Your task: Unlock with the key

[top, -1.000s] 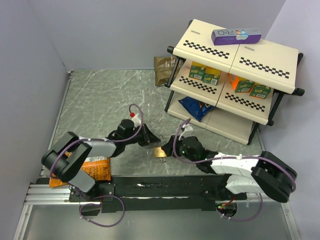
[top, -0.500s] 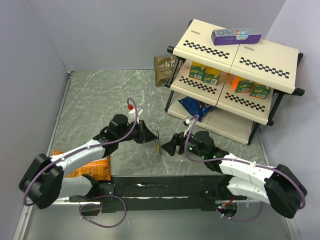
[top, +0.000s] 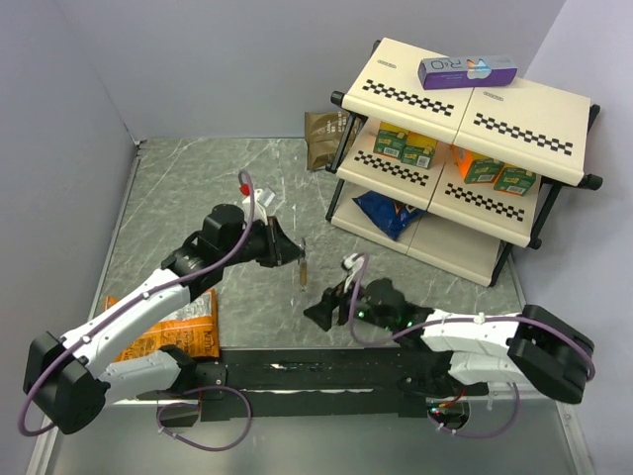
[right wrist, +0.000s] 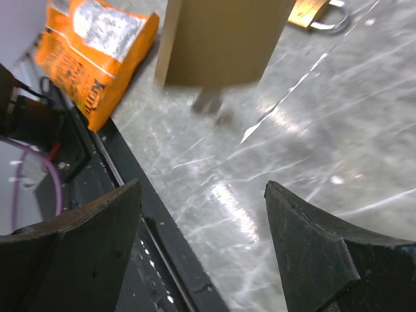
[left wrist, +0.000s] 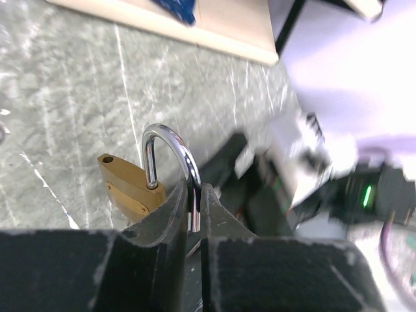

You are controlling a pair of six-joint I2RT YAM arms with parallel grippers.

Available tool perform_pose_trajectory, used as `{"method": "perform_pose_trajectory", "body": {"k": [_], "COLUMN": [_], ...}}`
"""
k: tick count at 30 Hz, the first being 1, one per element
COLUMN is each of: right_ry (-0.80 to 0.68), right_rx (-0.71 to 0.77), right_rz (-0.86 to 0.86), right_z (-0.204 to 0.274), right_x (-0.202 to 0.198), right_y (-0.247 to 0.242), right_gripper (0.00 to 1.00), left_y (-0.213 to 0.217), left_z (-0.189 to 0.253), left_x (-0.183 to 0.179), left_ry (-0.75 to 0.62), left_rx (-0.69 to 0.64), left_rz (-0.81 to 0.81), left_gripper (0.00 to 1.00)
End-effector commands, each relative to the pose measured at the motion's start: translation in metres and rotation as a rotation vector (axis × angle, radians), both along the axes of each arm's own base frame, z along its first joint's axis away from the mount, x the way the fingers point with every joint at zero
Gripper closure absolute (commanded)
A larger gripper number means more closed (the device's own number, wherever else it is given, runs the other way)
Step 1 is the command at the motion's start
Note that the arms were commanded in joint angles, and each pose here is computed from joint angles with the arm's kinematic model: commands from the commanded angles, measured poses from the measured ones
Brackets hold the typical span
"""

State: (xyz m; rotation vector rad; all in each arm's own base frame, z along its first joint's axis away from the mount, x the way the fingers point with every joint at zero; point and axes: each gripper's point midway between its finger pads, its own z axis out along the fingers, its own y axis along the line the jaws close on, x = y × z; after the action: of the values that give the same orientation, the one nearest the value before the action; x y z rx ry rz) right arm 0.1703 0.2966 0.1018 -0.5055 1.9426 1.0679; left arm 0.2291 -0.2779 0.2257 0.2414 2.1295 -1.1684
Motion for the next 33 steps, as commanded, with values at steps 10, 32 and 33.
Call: {"method": "perform_pose_trajectory", "body": {"k": [10,32,33], "right_ry": [-0.150,-0.196,-0.200], "right_rx": [-0.170,-0.332,-0.334], "right_rz": [-0.449,-0.489,-0.496], "right_z": [0.025,0.015,0.015], "right_x": [0.029,0.056,0.058], "right_y": [0.035,0.065,0.065], "right_gripper": [0.30,0.60,0.62], "left_y": [0.022,0.025,0.025], "left_z": [0.071,0.077,0.076], "left_x": [0.018,0.016,0.016], "left_ry": [-0.108,-0.116,-0.113], "left_rx": [-0.102,-0.114,-0.115], "left_rz": [0.209,0.220,0.223], "left_gripper": [0.99,0.99,0.99]}}
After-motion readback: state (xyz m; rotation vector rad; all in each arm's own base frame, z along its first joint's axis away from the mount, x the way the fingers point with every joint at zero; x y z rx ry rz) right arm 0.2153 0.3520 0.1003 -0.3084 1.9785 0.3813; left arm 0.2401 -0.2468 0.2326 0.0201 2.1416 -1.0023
